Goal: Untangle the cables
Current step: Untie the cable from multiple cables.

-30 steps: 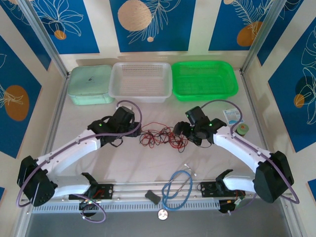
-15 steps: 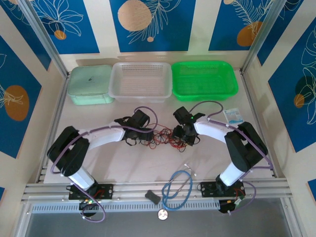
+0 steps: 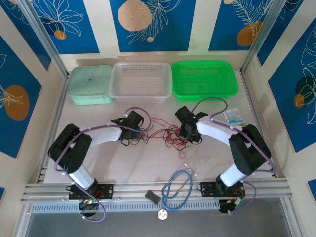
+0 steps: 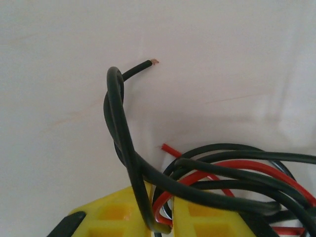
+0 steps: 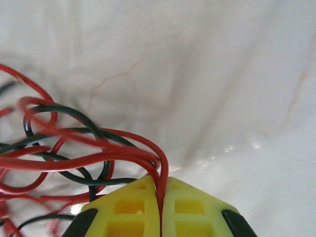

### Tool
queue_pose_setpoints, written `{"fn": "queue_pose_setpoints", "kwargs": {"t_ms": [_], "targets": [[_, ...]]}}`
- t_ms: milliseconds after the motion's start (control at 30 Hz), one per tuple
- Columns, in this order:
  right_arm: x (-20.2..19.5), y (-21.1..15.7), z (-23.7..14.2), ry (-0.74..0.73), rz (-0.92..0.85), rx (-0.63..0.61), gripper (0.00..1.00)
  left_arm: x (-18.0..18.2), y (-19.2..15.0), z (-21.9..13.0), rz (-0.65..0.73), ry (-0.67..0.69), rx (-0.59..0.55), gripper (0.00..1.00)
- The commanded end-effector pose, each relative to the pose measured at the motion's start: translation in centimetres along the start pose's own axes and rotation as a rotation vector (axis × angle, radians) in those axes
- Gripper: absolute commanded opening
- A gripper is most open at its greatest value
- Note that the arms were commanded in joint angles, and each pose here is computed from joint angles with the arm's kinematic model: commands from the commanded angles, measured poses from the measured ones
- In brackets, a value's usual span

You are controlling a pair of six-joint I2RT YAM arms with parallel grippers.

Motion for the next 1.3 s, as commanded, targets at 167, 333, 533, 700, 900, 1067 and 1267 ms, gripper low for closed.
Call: {"fn": "queue_pose_setpoints", "kwargs": {"t_ms": [167, 333, 533, 700, 900, 1067, 1267], "targets": [[-2.3, -0.9, -1.2, -0.09, -0.051, 0.006, 0.0, 4.5, 1.2, -3.8, -0.039, 0.126, -0.077, 0.2], [-1.7, -1.1, -1.9, -0.069, -0.082, 0.03, 0.0, 5.6, 2.0, -5.9, -0.04, 0.182, -0.132, 0.22], [-0.6, -1.1, -2.7, 0.001, -0.103, 0.032, 0.01, 6.0, 2.6, -7.9, -0.045, 0.148, -0.165, 0.4], [0.9, -1.1, -3.8, 0.147, -0.094, 0.023, 0.11, 5.2, 2.7, -9.5, -0.049, 0.047, -0.159, 0.62], [1.7, -1.0, -5.9, 0.27, -0.09, -0.002, 0.32, 3.9, 3.1, -12.0, 0.003, -0.055, -0.126, 0.74], [1.5, -0.9, -7.3, 0.311, -0.067, -0.032, 0.62, 1.2, 2.8, -13.5, 0.065, -0.17, -0.068, 0.78], [0.6, -0.7, -7.1, 0.281, -0.027, -0.031, 0.79, -4.4, 1.4, -13.8, 0.178, -0.321, 0.001, 0.82]]}}
Point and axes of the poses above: each hand's point on the last joint's axis, 136 mm out from that joint toward the fingers, its own z axis out along the fingers, its own x axis along the line the jaws close on, y = z × x, the point moved 6 cm from there along -z, back along the fingers, and after that the axes turned 15 degrees about -z, right-handed, at the moved point
